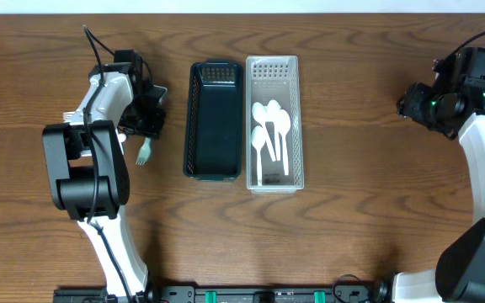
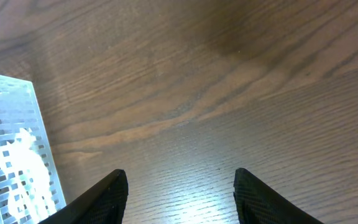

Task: Pack container
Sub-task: 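Lower the green fork into the black basket and release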

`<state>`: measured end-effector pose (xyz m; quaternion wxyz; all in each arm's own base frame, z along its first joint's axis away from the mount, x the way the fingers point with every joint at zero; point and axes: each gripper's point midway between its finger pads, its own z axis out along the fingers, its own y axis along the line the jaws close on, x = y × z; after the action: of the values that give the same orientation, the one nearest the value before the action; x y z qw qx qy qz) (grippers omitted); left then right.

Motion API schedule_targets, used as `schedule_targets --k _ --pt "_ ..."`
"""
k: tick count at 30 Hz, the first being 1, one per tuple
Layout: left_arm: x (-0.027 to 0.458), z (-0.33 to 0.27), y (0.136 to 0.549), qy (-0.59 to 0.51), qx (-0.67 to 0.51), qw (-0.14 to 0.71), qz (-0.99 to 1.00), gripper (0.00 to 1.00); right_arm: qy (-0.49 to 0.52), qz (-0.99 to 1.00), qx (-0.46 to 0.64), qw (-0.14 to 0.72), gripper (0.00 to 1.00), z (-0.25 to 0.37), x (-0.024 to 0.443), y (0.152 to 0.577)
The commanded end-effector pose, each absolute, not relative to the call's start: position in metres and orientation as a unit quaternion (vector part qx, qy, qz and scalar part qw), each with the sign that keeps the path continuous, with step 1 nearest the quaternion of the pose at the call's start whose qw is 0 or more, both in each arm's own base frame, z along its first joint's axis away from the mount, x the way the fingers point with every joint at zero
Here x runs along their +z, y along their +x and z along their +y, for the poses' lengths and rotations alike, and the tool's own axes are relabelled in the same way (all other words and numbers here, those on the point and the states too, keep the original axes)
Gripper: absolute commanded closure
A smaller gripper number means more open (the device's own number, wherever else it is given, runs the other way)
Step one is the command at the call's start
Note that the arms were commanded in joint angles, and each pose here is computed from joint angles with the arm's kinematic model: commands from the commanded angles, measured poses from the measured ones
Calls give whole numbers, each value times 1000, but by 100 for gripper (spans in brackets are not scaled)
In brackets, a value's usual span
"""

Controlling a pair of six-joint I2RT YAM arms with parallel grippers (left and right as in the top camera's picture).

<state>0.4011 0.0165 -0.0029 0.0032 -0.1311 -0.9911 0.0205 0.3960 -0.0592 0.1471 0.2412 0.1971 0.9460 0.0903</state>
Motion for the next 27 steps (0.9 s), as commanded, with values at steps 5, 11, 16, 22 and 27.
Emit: schedule_targets --k 5,11,16,22,27 --pt "-3 17 386 -129 25 29 -991 94 198 948 87 233 43 -61 144 392" --pt "55 17 403 -102 16 -20 -994 94 200 949 88 227 43 -61 143 389" --pt "138 2 416 -78 13 -106 -991 94 200 949 88 227 43 -61 143 389" --pt "189 -69 407 -43 96 -160 -981 94 200 949 88 226 43 -60 143 389" --pt "172 -118 399 -32 112 -132 -984 94 200 950 88 224 43 -60 142 388"
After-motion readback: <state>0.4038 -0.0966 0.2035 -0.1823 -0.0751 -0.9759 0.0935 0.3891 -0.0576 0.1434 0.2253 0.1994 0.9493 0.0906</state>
